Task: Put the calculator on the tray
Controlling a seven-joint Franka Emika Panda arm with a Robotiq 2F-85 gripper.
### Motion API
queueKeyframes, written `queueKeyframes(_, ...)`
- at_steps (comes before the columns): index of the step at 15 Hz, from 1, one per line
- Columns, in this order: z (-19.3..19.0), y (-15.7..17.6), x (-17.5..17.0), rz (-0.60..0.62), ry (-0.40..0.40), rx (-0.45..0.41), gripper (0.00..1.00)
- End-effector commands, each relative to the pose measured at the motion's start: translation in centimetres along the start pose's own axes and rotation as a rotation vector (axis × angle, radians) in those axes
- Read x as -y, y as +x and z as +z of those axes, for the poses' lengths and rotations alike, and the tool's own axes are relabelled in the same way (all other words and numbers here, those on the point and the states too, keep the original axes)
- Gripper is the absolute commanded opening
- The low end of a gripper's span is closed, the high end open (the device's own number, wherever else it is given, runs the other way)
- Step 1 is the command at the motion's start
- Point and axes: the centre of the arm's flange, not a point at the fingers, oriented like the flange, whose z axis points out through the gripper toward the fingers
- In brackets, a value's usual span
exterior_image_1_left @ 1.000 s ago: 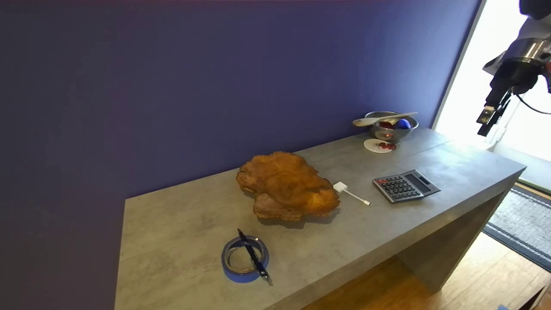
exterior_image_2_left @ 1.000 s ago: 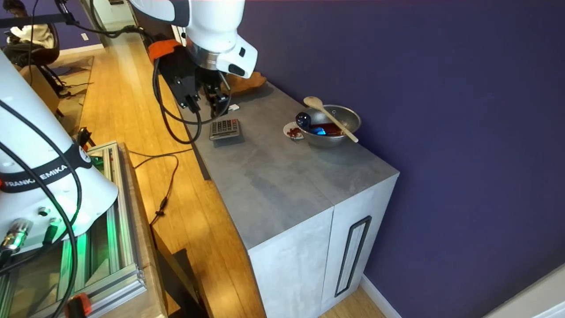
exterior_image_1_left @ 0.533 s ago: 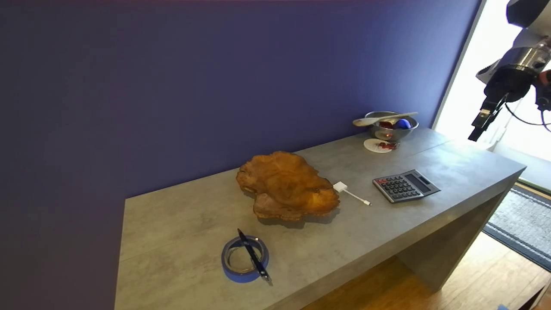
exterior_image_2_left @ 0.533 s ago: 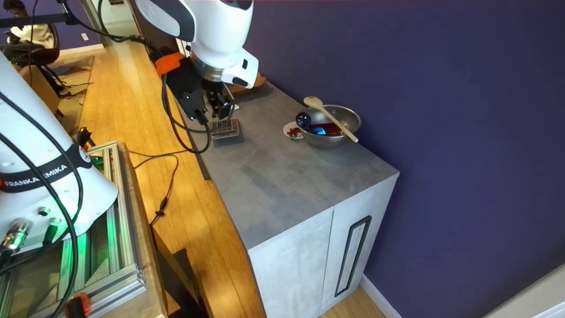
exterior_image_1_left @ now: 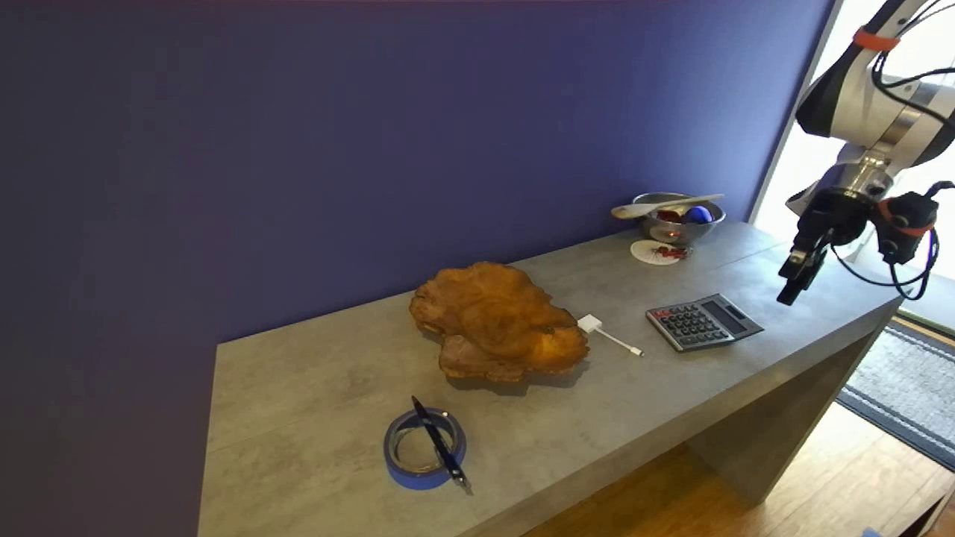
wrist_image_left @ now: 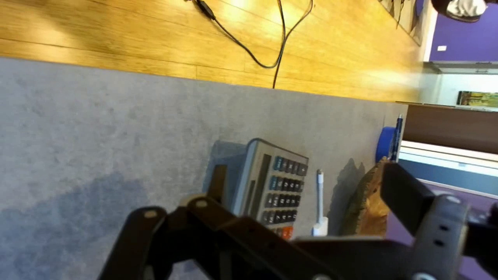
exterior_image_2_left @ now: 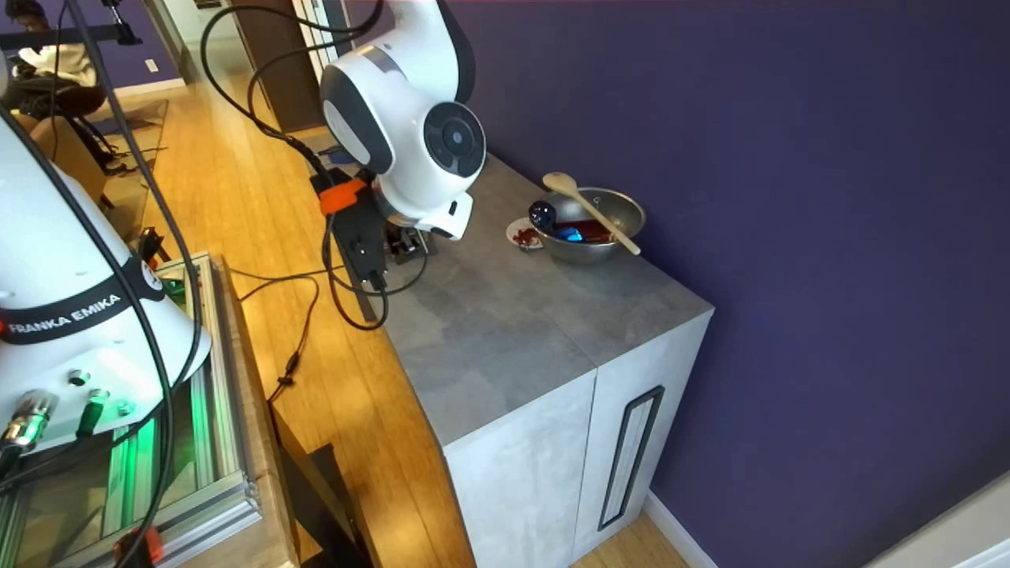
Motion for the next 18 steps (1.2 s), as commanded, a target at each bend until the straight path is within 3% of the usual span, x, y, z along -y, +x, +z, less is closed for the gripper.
queueKeyframes(1, 2.4, 2.8, -3.3, 0.068, 0.007, -0.002, 1.0)
queueKeyframes(5, 3.6, 4.2, -4.5, 0.078, 0.021, 0.008, 0.96)
queueKeyframes(10, 4.4, 5.6, -3.8, 0.036, 0.042, 0.019, 0.54)
queueKeyframes(18, 5.8, 6.7, -2.0, -0.037, 0.077, 0.073, 0.01)
